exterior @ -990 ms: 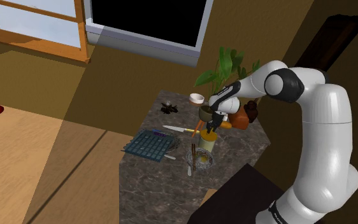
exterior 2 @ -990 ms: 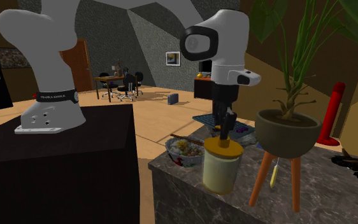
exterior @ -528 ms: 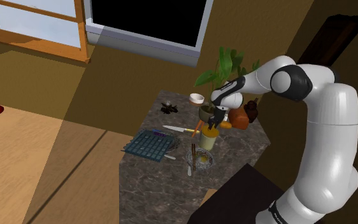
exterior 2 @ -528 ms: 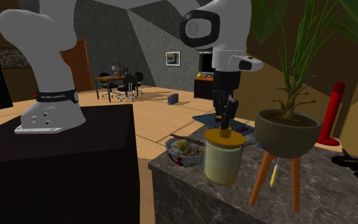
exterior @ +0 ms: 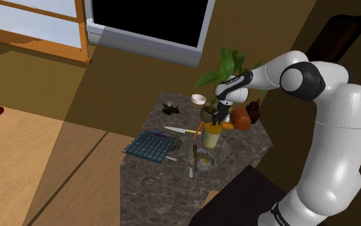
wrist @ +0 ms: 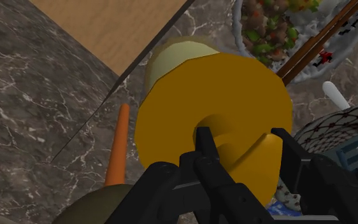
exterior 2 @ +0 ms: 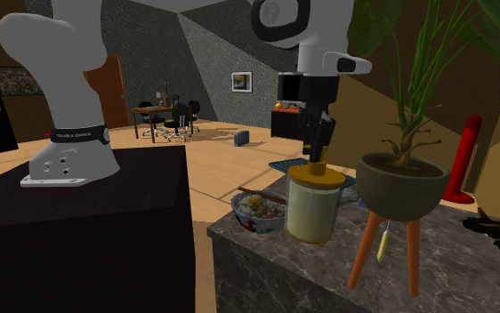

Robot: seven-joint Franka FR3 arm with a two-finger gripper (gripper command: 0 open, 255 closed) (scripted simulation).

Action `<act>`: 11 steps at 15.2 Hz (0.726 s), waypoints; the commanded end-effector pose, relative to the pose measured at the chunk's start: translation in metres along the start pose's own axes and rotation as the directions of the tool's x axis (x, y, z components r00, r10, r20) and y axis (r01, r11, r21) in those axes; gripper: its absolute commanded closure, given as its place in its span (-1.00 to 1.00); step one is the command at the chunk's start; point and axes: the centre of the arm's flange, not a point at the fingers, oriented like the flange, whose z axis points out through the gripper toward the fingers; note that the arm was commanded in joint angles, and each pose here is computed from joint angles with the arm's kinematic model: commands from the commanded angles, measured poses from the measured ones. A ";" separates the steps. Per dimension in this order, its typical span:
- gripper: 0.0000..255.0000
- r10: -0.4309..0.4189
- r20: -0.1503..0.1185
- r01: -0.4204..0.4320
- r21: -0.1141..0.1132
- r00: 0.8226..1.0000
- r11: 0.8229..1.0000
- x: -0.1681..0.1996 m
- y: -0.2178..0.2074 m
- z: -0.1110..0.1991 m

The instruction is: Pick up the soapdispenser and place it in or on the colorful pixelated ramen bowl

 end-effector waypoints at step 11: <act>1.00 0.000 -0.002 0.000 -0.001 1.000 1.000 -0.001 -0.003 -0.064</act>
